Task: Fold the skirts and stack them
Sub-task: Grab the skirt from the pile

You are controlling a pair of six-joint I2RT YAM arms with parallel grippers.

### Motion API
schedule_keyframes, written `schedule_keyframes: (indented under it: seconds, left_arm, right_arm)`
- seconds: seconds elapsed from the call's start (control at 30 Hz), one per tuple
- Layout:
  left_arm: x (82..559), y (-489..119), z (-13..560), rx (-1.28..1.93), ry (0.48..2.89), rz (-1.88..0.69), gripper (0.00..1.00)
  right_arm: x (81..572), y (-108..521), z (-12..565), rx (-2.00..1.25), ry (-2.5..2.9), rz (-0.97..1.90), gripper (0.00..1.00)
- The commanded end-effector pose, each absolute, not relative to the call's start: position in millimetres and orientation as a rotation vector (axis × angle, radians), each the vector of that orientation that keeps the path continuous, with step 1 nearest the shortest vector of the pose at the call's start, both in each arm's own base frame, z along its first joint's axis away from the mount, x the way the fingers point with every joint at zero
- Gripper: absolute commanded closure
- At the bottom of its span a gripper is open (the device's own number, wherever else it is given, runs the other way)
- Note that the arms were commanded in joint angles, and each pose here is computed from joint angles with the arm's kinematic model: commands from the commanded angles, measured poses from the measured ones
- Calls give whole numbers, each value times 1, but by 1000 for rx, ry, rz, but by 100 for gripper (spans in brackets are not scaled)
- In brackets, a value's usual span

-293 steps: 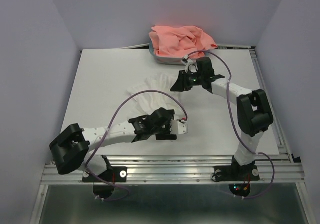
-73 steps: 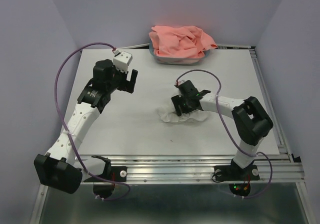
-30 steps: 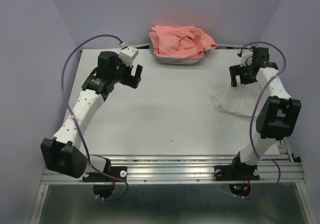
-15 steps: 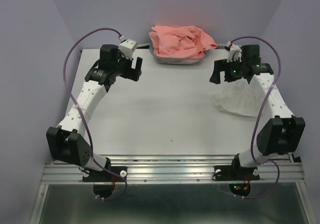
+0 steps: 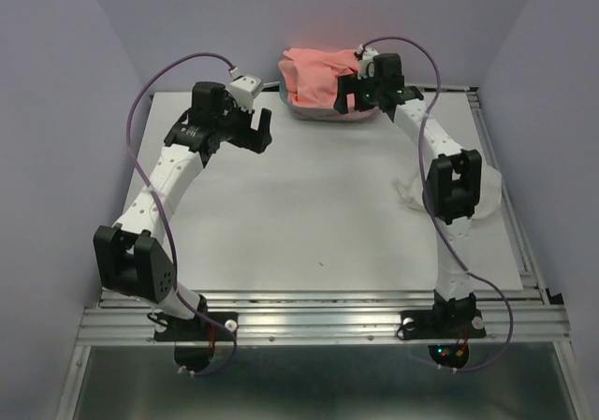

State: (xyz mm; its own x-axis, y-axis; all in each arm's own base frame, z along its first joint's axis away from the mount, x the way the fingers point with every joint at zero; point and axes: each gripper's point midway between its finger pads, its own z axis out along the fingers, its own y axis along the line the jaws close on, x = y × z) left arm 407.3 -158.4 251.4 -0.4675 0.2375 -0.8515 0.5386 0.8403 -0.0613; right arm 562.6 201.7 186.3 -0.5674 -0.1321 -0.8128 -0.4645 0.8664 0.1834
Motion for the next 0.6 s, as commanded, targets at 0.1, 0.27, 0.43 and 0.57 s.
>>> schedule_keyframes:
  seconds: [0.1,0.27,0.43,0.57]
  left_arm:
    - [388,-155,269,562,2024,-444,1]
    - [381,-153,265,556,2026,-446,2]
    - [375,-152,261,555,2030,-456,1]
    - [371,-151,259,554,2038,-460,1]
  right_arm:
    - [659,233,241,-219,1743,426,0]
    - [691,256,219,-225,1624,442,1]
    - [702,283,185,-232,1557,459,0]
    - [708,295,180,-256,1520,421,0]
